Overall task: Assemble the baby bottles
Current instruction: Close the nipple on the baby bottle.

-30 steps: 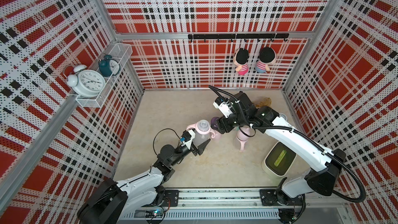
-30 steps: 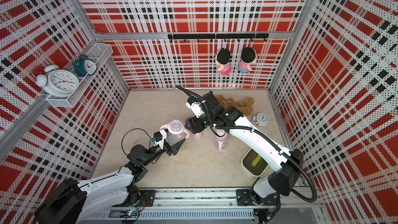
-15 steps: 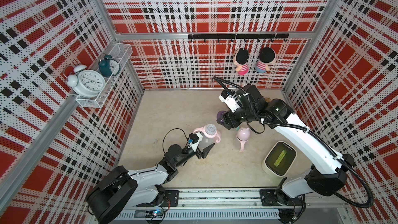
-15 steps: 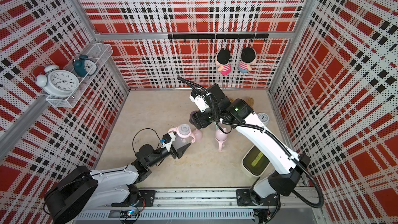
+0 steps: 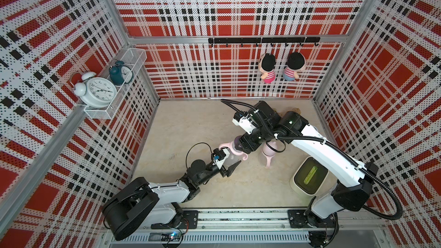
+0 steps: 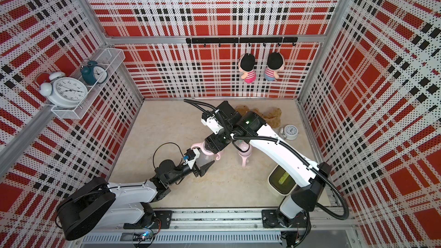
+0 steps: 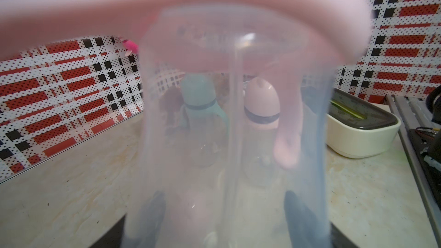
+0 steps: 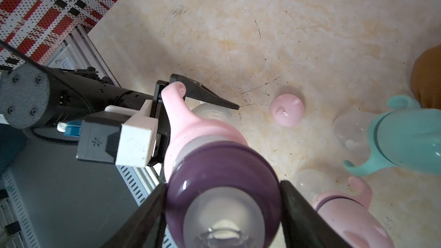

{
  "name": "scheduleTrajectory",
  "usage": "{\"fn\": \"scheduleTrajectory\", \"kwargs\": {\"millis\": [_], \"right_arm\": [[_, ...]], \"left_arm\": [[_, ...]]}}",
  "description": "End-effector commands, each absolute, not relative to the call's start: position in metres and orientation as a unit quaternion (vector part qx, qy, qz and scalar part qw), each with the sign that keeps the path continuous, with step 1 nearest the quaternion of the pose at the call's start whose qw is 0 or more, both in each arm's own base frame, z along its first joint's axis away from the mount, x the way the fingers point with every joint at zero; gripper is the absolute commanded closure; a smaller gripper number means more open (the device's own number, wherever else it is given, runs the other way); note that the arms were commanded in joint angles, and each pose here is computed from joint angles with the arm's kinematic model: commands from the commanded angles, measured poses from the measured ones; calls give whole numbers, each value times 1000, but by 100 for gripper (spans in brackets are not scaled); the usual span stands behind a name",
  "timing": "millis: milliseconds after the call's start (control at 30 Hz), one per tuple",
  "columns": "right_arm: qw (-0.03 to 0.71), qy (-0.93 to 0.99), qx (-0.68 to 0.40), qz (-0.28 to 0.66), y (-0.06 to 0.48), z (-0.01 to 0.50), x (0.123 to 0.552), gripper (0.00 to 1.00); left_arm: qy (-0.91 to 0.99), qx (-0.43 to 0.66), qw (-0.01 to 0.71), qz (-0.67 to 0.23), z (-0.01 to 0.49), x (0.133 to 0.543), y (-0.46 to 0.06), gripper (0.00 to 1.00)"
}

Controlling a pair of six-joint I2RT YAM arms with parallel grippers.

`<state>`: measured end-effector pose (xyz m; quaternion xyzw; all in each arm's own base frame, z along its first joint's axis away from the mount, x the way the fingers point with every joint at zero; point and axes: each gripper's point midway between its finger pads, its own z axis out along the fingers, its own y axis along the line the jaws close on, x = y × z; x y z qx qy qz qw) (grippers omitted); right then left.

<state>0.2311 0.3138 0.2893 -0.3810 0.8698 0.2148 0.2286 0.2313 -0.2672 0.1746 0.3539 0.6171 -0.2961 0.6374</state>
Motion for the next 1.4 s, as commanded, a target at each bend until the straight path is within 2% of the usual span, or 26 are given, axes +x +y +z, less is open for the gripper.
{"fn": "scheduleTrajectory", "kwargs": {"millis": [0,700,900,1167,1367], "right_arm": [[213,865,-397,219,319,286,225,45],[157,874,-405,218,328,252,218,45],[155,911,-313,218,341,251,239,44],[136,939,-168,266,356,246,248,44],[147,941,-132,274,362,254,252,32]], "left_arm": [[584,349,670,-298,199,232,-270,100],[593,322,687,-268,196,238,-260,100],[617,252,713,-217,205,254,-245,100],[627,179,739,-168,214,261,-228,100],[634,173,739,-147,211,263,-233,100]]}}
